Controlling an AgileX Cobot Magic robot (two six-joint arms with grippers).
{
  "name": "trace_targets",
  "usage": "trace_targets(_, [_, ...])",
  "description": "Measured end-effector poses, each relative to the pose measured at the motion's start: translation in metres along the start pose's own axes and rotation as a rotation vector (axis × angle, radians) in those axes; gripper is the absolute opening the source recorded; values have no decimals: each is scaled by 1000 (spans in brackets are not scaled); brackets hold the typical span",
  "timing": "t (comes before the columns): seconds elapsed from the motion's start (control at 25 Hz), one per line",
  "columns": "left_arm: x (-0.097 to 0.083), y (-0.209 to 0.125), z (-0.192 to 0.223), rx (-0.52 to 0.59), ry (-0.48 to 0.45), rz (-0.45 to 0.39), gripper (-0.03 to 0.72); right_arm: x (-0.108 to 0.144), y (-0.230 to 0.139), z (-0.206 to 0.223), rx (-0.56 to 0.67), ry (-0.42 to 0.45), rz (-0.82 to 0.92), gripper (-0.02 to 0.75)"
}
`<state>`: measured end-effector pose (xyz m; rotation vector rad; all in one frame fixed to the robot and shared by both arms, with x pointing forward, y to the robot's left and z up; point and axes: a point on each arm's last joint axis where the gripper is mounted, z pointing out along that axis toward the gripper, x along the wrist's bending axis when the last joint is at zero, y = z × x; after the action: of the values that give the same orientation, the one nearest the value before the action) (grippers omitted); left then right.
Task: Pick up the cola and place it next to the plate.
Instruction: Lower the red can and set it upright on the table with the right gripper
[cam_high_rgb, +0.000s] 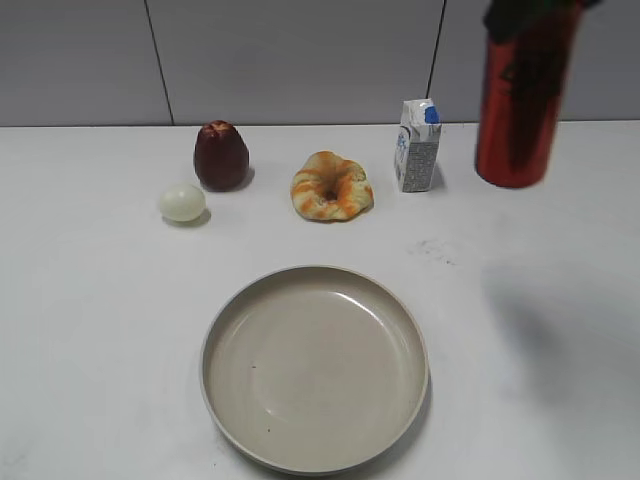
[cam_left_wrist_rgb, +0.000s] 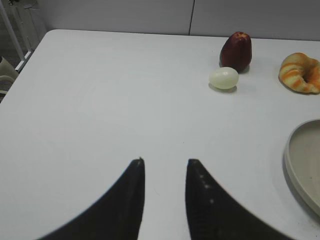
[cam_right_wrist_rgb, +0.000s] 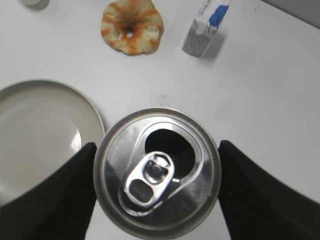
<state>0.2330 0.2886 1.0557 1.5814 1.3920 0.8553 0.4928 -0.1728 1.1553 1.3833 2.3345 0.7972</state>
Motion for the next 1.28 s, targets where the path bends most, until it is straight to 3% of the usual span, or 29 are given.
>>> trace_targets(0.24, [0, 0, 0, 0, 0, 0, 227, 4, -72, 25, -40, 29, 69, 512])
trace_targets(0.44, [0, 0, 0, 0, 0, 0, 227, 5, -107, 59, -79, 38, 136, 512])
trace_targets(0.68, [0, 0, 0, 0, 0, 0, 227, 4, -119, 77, -118, 33, 180, 512])
trace_targets(1.28, [0, 0, 0, 0, 0, 0, 228, 2, -123, 116, -31, 31, 241, 512])
